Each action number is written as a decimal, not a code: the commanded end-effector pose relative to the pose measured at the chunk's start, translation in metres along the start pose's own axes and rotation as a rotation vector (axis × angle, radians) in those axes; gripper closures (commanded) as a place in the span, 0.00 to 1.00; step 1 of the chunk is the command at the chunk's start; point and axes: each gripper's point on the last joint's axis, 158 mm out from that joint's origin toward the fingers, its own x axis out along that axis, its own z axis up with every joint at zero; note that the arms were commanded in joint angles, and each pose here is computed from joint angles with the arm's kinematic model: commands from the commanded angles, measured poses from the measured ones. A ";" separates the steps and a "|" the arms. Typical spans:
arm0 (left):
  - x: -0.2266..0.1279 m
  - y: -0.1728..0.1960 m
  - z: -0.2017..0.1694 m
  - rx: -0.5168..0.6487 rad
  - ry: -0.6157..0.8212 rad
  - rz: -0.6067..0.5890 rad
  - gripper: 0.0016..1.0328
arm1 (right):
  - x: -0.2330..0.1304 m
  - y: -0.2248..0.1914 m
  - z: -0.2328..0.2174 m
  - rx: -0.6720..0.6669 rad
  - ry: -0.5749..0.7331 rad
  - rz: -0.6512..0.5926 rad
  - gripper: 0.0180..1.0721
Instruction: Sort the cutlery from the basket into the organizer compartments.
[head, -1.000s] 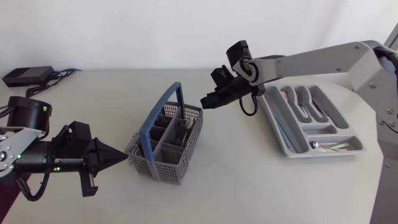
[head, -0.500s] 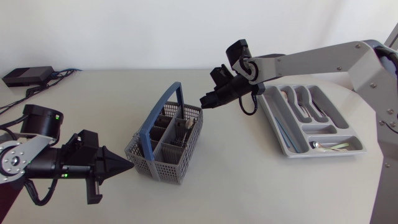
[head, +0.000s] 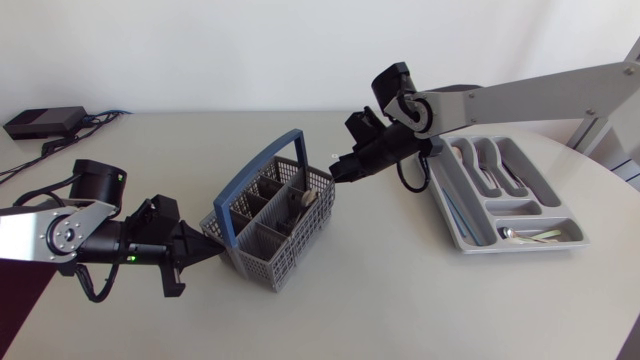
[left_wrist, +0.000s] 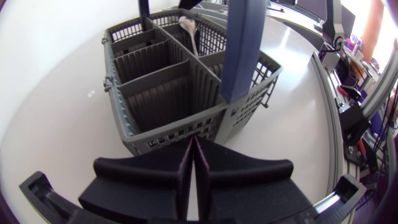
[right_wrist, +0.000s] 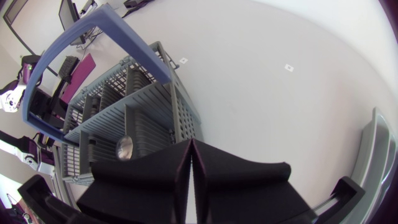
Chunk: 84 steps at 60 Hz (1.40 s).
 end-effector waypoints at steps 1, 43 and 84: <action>0.004 0.021 0.013 0.014 -0.023 0.027 0.97 | -0.005 0.037 -0.011 -0.034 0.021 0.081 0.95; 0.043 0.055 0.056 0.029 -0.032 0.039 0.97 | -0.048 0.047 -0.079 -0.004 0.045 0.074 0.95; 0.021 0.058 0.041 -0.005 -0.023 0.100 0.97 | -0.067 -0.013 -0.091 0.068 -0.003 -0.142 0.95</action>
